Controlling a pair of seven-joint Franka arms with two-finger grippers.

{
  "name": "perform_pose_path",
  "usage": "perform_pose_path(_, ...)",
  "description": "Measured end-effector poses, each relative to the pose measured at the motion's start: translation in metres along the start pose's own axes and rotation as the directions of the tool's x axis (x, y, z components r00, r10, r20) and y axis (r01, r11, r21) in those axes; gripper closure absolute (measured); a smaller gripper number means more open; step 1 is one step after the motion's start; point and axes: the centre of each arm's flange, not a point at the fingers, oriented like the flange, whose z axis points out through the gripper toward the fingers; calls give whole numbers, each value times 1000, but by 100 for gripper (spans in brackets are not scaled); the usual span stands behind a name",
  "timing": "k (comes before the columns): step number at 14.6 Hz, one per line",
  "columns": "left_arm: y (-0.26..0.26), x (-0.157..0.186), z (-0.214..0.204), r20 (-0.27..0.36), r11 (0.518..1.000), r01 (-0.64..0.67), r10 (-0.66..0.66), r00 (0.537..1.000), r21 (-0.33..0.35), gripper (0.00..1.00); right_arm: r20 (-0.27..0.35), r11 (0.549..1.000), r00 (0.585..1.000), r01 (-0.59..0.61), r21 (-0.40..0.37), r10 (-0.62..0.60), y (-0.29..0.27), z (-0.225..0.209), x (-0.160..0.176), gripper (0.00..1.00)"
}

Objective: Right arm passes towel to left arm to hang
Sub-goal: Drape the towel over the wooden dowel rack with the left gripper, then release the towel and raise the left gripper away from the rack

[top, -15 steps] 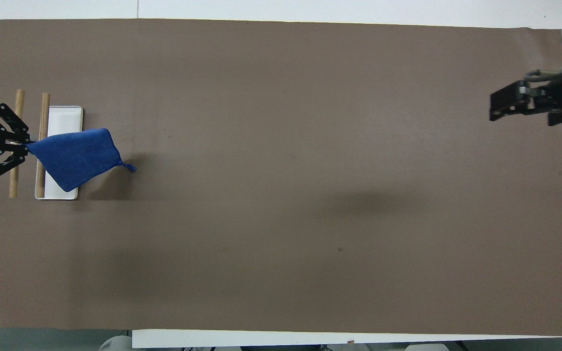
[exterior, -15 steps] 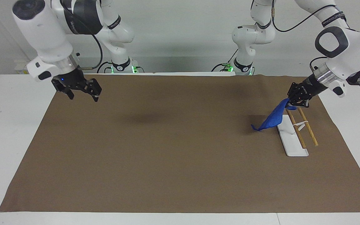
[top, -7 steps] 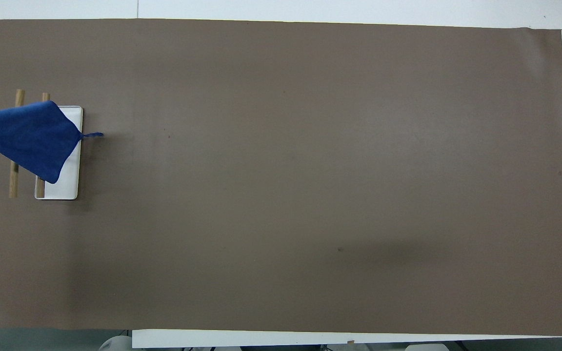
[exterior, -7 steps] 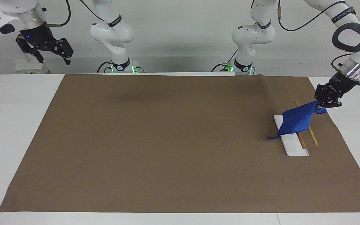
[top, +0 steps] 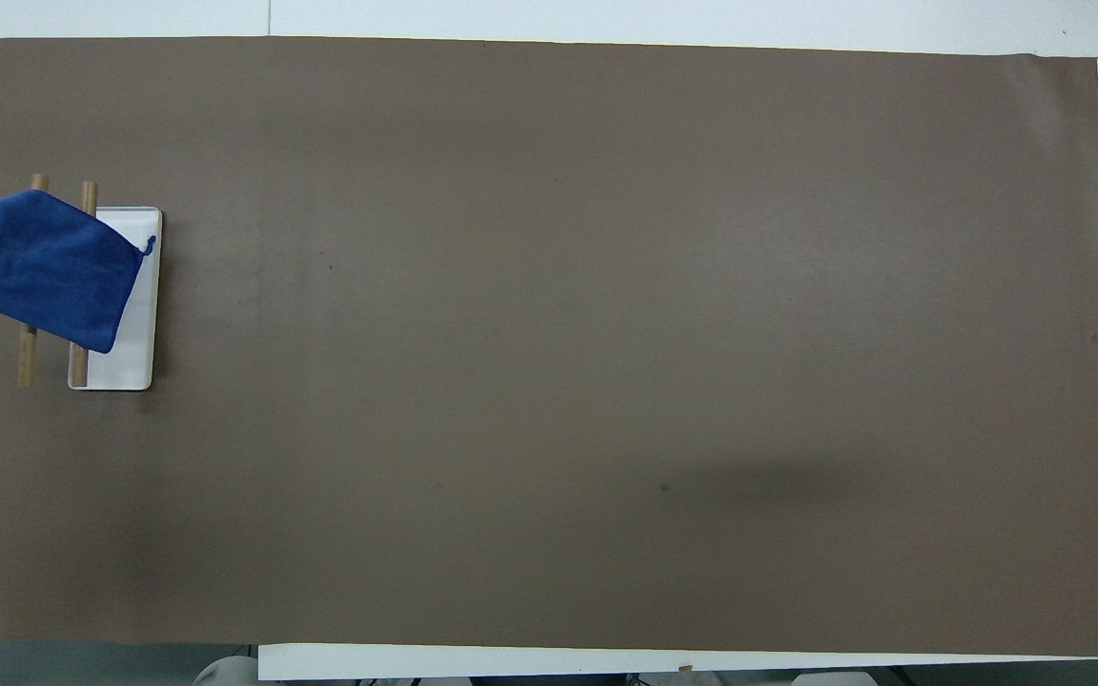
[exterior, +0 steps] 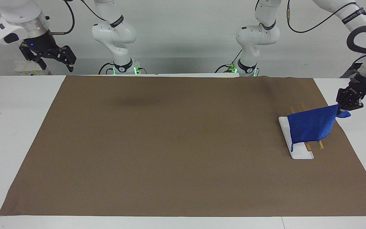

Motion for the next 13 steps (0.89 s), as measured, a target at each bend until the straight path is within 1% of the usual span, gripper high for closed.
perform_pose_path(5, -6, 2, 19, 11, 999, -26, 26, 1000, 27, 98, 10, 1000, 1000, 5, 12, -5, -2, 5, 1, 0)
perform_pose_path(8, -10, 3, 26, 9, 998, -60, 60, 998, 30, 98, 17, 1000, 1000, 8, 16, -8, -4, 8, 0, 0)
perform_pose_path(9, -11, 3, 27, 8, 995, -93, 93, 996, 34, 98, 18, 1000, 1000, 9, 16, -9, -4, 8, 1, 0)
perform_pose_path(11, -14, 5, 29, -8, 973, -217, 218, 976, 78, 98, 18, 1000, 1000, 9, 17, -9, -4, 9, 0, 0)
perform_pose_path(13, -16, 6, 29, -17, 950, -290, 294, 956, 112, 98, 17, 1000, 1000, 7, 17, -7, -4, 9, 0, 0)
